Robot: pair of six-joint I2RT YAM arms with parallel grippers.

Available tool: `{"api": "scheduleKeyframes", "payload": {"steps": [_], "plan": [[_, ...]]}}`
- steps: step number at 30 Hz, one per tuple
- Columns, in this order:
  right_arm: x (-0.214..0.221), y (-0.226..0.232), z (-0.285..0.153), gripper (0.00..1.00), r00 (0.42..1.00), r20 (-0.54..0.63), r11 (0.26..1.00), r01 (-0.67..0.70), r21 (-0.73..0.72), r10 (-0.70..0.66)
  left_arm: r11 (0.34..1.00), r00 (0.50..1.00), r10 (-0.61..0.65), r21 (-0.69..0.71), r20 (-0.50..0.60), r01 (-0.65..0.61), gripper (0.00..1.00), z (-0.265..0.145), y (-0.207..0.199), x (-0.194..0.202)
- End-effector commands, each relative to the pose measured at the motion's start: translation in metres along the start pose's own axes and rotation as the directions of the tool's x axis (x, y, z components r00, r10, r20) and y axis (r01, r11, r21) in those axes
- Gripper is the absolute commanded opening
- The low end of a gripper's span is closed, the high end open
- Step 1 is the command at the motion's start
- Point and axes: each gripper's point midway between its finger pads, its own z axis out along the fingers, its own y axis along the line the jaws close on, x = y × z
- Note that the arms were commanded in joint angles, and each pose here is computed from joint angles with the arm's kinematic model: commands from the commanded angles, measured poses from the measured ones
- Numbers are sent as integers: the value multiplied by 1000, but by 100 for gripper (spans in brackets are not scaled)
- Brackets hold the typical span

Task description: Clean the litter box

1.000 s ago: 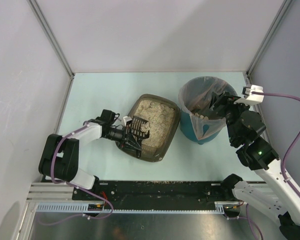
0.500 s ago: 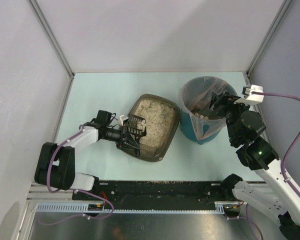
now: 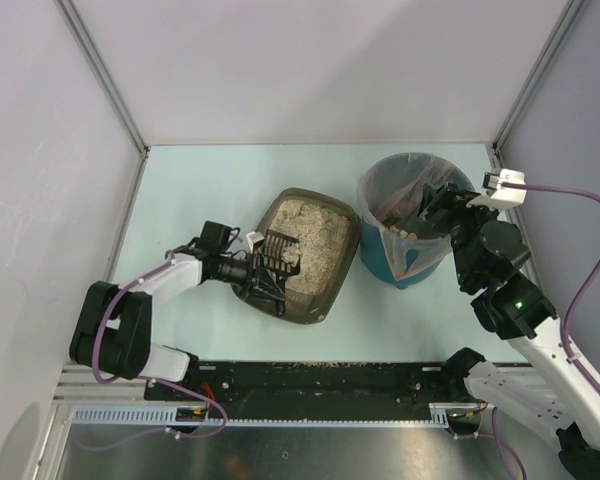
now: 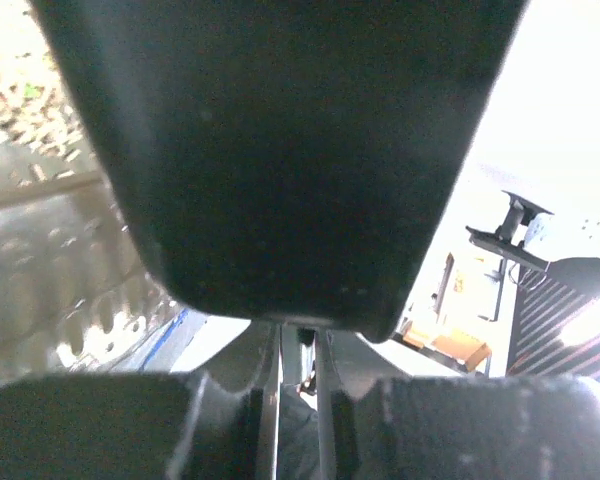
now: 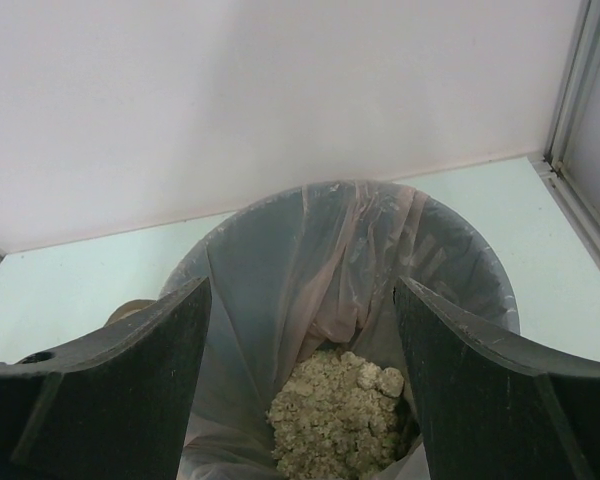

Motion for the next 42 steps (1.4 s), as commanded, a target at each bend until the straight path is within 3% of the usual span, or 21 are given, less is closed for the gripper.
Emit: {"api": "scheduleKeyframes", "payload": {"steps": [1,3,6,9,13,16,20,23,26,28,31,32,33,34,35,36,37,38,40,41,42], "plan": [[-16,1,1,78,998,49,999,-37,5,36,998,998,44,50,47,-46,0,-2,-13,-8],[-15,4,3,78,998,48,1000,-28,-4,28,992,997,68,111,-41,-64,0,1,-26,5],[-19,6,3,78,998,59,1000,-25,-16,26,994,993,23,99,116,-35,0,-21,-18,-20],[-18,7,6,78,998,58,1000,-19,-11,20,979,996,82,189,-23,-77,0,-10,-42,5],[-18,9,6,78,998,61,1000,-22,-19,23,977,1000,3,214,26,-8,0,-27,-42,-4],[-17,10,7,78,998,57,999,-32,-22,33,970,996,36,243,-86,-15,0,-19,-53,23],[-20,9,3,78,997,64,999,-46,-24,48,969,995,-31,245,92,7,0,-45,-39,-8],[-16,14,4,77,998,50,998,-40,-46,42,960,999,39,277,-20,-32,0,-36,-56,15],[-14,18,4,77,998,43,997,-40,-60,43,968,996,18,247,89,-39,0,-45,-49,0],[-13,21,5,77,998,38,996,-50,-69,53,961,997,70,270,-15,-63,0,-34,-56,20],[-12,25,6,76,997,37,995,-68,-76,71,970,989,-14,244,145,-22,0,-51,-35,-8],[-10,26,7,76,997,32,995,-71,-75,74,969,993,11,245,119,-40,0,-46,-40,-2],[-10,28,7,76,997,31,994,-75,-76,77,962,997,78,265,-6,-73,0,-31,-53,23],[-9,28,8,76,997,29,994,-75,-78,78,955,993,118,277,-26,-106,0,-31,-62,26],[-10,30,8,76,996,31,994,-75,-84,78,954,993,115,281,-13,-107,0,-34,-62,24],[-9,31,8,76,997,29,993,-74,-87,77,955,991,81,278,107,-108,0,-53,-55,-2],[-11,31,7,76,996,32,993,-77,-88,80,958,987,39,273,159,-82,0,-61,-48,-12],[-10,31,6,76,996,31,993,-78,-86,81,956,985,32,281,169,-79,0,-63,-49,-15],[-10,29,5,76,997,28,994,-75,-82,77,942,993,109,315,43,-117,0,-49,-67,8],[-9,28,5,76,997,29,995,-63,-80,65,940,993,116,319,35,-121,0,-49,-68,10],[-10,28,5,76,998,30,995,-60,-80,62,941,991,88,317,104,-117,0,-61,-63,-4]]}}
